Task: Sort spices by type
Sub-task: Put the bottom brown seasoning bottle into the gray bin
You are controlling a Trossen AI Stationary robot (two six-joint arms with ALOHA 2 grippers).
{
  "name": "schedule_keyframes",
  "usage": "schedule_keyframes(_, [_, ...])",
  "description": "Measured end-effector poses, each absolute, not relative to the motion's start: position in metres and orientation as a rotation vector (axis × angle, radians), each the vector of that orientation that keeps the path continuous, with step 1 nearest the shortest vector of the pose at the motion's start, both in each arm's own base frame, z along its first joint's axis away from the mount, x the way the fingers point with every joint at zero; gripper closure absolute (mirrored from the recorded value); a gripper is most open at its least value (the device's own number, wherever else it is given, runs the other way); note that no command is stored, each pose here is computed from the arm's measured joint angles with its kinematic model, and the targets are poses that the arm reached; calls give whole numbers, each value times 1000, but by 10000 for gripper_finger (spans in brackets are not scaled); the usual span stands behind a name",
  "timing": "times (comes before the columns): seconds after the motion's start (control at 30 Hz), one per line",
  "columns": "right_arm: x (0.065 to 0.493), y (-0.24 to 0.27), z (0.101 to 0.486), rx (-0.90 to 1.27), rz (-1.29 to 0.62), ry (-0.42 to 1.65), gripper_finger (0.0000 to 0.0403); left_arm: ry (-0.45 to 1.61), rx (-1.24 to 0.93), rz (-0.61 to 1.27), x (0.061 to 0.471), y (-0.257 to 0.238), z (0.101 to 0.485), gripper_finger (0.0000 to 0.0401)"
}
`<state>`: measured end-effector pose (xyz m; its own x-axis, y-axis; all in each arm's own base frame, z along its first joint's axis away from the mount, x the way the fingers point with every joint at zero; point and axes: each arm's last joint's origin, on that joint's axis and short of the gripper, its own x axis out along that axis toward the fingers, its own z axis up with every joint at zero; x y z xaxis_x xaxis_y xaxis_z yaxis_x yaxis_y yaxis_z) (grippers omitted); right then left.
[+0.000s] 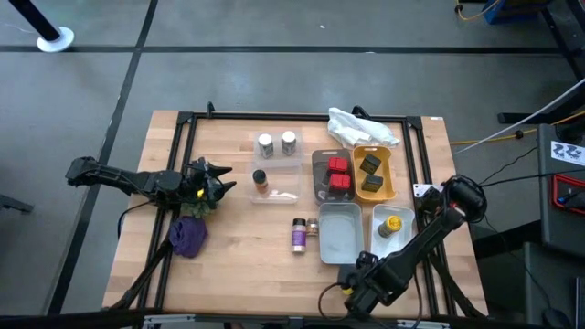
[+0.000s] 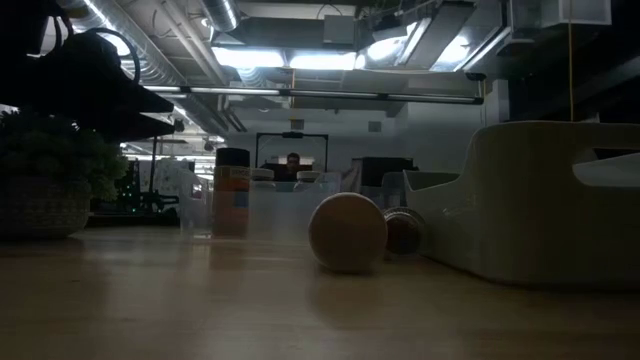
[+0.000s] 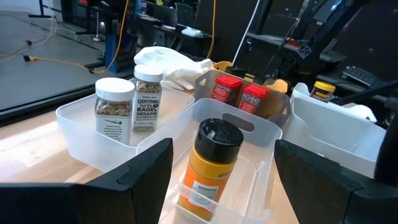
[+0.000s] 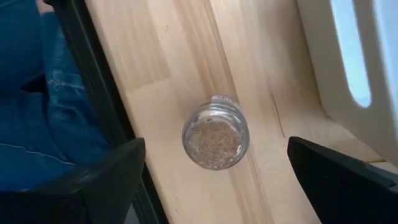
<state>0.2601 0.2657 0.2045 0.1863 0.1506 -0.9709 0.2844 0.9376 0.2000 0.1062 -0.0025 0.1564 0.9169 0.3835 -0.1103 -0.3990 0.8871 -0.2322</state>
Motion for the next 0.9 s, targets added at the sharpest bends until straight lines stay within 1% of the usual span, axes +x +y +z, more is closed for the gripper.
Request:
schedule_keyframes(0.53, [260, 265, 199, 344, -129, 1391, 13, 62, -255, 407, 106, -3, 156, 136])
schedule_keyframes(0.9, [264, 269, 176, 315, -156, 1451, 13, 64, -253, 407, 106, -3, 156, 136])
